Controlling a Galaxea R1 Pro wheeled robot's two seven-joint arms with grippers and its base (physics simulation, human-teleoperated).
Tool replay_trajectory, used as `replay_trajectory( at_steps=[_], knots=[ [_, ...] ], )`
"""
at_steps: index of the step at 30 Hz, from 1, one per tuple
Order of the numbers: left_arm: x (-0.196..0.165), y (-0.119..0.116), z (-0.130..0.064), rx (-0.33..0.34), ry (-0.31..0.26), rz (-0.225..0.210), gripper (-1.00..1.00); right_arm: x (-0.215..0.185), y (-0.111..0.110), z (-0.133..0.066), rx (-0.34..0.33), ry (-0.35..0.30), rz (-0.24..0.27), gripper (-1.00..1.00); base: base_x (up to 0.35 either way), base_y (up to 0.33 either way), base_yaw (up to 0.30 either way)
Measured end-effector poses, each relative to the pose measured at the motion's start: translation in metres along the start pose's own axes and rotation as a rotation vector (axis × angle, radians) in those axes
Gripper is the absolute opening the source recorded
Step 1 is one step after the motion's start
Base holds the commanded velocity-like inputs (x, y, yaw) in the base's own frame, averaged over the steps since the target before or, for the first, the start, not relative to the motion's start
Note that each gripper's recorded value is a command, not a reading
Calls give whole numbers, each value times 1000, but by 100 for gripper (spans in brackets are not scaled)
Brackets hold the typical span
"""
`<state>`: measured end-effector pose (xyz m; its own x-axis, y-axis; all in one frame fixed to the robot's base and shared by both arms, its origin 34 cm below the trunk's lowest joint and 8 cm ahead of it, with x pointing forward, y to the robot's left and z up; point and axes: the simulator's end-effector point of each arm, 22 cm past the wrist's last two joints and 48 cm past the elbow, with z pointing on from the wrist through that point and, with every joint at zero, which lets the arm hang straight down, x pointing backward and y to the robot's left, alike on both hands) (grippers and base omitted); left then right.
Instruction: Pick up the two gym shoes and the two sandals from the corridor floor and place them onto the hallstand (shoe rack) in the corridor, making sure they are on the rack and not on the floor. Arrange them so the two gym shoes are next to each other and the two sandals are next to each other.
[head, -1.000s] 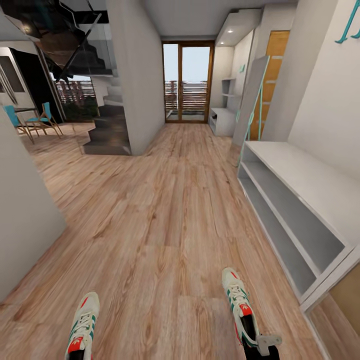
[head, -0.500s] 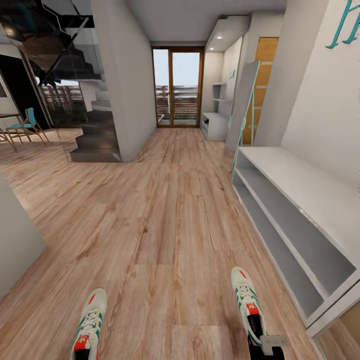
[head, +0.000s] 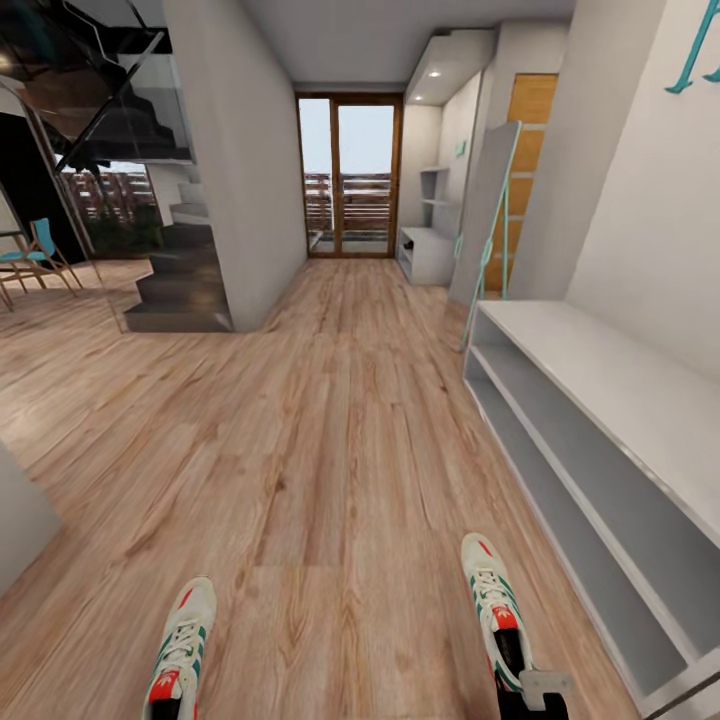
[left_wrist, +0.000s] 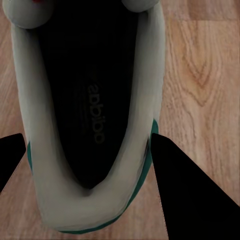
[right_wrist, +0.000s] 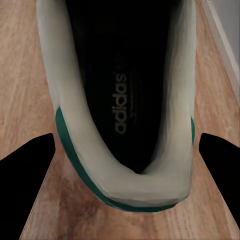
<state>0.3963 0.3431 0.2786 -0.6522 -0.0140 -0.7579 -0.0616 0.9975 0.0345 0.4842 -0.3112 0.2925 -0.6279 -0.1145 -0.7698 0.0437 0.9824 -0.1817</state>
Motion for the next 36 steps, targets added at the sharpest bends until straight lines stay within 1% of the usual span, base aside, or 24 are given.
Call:
replay_trajectory(
  at_steps=[11, 17, 36],
  knots=[
    [0, 0, 0, -1, 0, -1, -100, 1, 0, 0, 0, 1, 0, -100, 337, 2, 0],
    [0, 0, 0, -1, 0, -1, -100, 1, -1, 0, 1, 1, 0, -100, 337, 64, 0],
    [0, 0, 0, -1, 0, -2, -100, 1, -1, 0, 1, 1, -3, -100, 336, 138, 0]
  ],
)
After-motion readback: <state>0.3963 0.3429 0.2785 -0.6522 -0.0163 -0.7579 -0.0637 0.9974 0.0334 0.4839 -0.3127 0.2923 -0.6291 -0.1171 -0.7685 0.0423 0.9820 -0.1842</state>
